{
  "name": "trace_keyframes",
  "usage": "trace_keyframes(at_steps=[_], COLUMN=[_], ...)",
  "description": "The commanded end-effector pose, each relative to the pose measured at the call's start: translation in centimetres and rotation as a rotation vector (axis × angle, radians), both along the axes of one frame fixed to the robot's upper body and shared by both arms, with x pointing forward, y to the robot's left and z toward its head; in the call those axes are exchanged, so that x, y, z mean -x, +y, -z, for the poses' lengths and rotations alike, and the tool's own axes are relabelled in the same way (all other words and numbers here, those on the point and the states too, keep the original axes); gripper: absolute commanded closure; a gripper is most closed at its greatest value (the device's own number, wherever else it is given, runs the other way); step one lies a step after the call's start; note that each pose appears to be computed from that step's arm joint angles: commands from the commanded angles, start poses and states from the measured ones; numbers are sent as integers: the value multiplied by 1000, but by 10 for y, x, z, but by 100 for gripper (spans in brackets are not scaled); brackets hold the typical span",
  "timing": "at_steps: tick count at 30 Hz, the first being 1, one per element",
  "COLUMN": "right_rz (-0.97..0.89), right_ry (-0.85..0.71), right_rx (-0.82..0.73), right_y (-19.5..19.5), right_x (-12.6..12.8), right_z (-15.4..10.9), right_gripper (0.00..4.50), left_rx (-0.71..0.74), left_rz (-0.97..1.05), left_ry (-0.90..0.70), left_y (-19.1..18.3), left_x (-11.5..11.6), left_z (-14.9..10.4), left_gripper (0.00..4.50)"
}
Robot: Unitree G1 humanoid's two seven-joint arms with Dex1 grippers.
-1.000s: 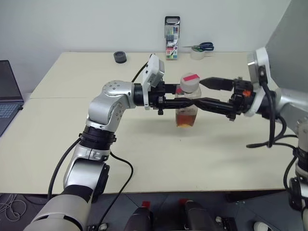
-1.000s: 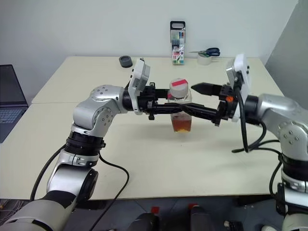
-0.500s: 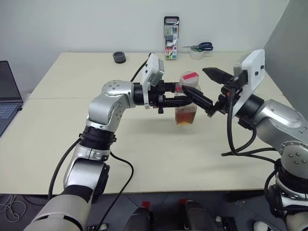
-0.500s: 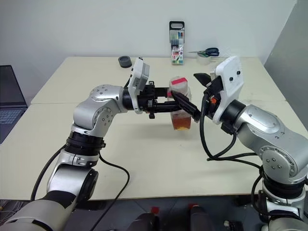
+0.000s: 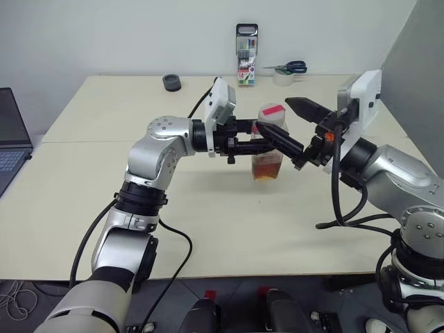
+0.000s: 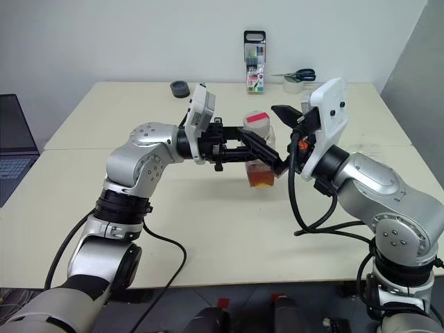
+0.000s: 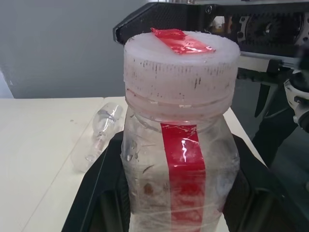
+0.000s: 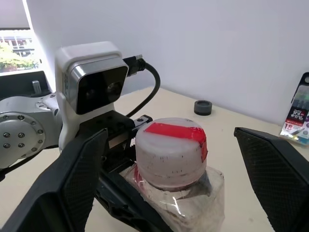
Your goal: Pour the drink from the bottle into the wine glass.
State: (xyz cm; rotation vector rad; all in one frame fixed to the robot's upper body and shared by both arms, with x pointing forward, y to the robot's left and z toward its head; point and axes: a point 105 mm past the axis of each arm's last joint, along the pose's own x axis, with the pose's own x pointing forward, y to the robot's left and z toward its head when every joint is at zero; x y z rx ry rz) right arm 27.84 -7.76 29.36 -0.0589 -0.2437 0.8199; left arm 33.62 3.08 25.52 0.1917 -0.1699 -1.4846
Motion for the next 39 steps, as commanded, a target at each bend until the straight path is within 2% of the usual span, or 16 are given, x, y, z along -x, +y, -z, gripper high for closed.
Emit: trace_keyframes(at_steps=[1,10,14,20,24,25,26,27,39], right_rz=[-19,-23,-12,11,29,34,34,34,4], right_ry=[-57,-56,-44,-43,-36,-33,-29,-29,-33], right_rx=[-10,20,6,0,29,36,37,36,17], right_y=[4,5,1,-6,-5,-5,-5,-4,3], right_x=[5,4,2,-1,-3,-4,-5,-5,-2], right_z=[-15,-10,-8,-4,1,2,3,2,-2], right_gripper=[132,448,448,259,118,69,50,10,1], left_rx=[24,25,24,24,24,25,25,26,28], left_rz=[5,3,3,2,3,3,2,2,-5], left_ry=[-62,-68,-66,-66,-66,-66,-66,-66,-61], left_y=[0,0,0,0,0,0,0,0,0], left_x=[2,2,1,1,1,1,1,1,0], left_z=[-16,-18,-18,-18,-18,-18,-18,-18,-17], left_gripper=[253,253,253,253,253,253,253,253,253])
